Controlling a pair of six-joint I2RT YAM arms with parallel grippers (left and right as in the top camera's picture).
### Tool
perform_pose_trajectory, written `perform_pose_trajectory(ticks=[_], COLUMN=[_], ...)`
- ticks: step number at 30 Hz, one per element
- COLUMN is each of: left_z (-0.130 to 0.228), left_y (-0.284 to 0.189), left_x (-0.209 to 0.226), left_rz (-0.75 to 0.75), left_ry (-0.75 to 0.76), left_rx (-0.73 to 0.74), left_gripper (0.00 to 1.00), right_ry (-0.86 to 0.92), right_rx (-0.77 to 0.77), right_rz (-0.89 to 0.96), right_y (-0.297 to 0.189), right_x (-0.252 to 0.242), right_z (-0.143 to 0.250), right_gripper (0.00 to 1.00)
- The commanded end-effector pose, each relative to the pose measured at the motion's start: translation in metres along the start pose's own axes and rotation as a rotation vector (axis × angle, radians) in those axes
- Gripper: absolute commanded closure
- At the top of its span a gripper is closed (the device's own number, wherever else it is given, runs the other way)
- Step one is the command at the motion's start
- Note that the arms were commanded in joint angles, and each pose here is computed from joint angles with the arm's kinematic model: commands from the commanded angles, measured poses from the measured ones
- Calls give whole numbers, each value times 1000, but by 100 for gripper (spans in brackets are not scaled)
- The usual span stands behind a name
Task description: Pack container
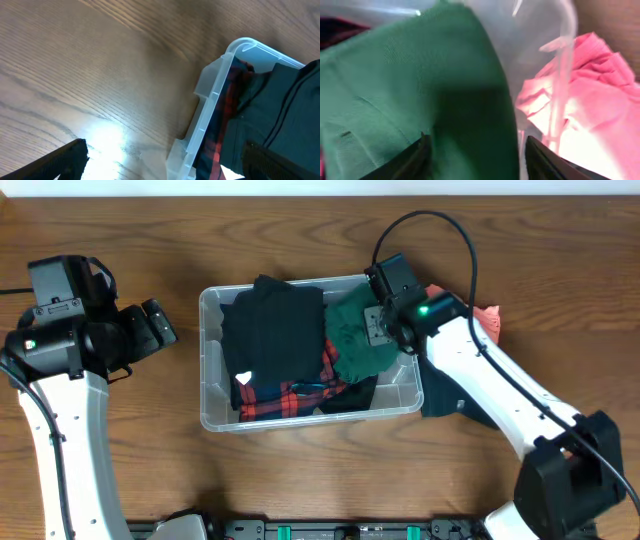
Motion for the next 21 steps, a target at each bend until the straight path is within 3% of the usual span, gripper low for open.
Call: perform_pose_trajectory(ticks=[1,3,7,18,21], left_z=[-3,-3,-3,-3,-3], left_y=[-2,-2,-2,-2,-2], left_x=[1,1,1,1,1], left_rz=[-6,-6,-6,-6,-6], left_ry=[9,9,9,9,9], left_rx=[-8,-8,-8,-8,-8], left_gripper=[2,2,2,2,2], right_ry=[-1,-12,-20,-1,-19], right_rx=[-100,-128,-131,112,133], right_rz=[-94,-178,-227,1,20], right_y=[-35,-46,-48,68,80], right_x=[8,21,38,35,35], right_z=[-18,-22,-21,32,39], right_gripper=[53,73,96,99,99])
Point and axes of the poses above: each gripper's point midway between its finger pads, its own y axis out along the fingers, its own x axis along the line the jaws close on, z = x × y, the point moved 3 cm from there along -y, back along the fingers, and after that the axes turned 3 degrees about y, right-handed, at the moved point
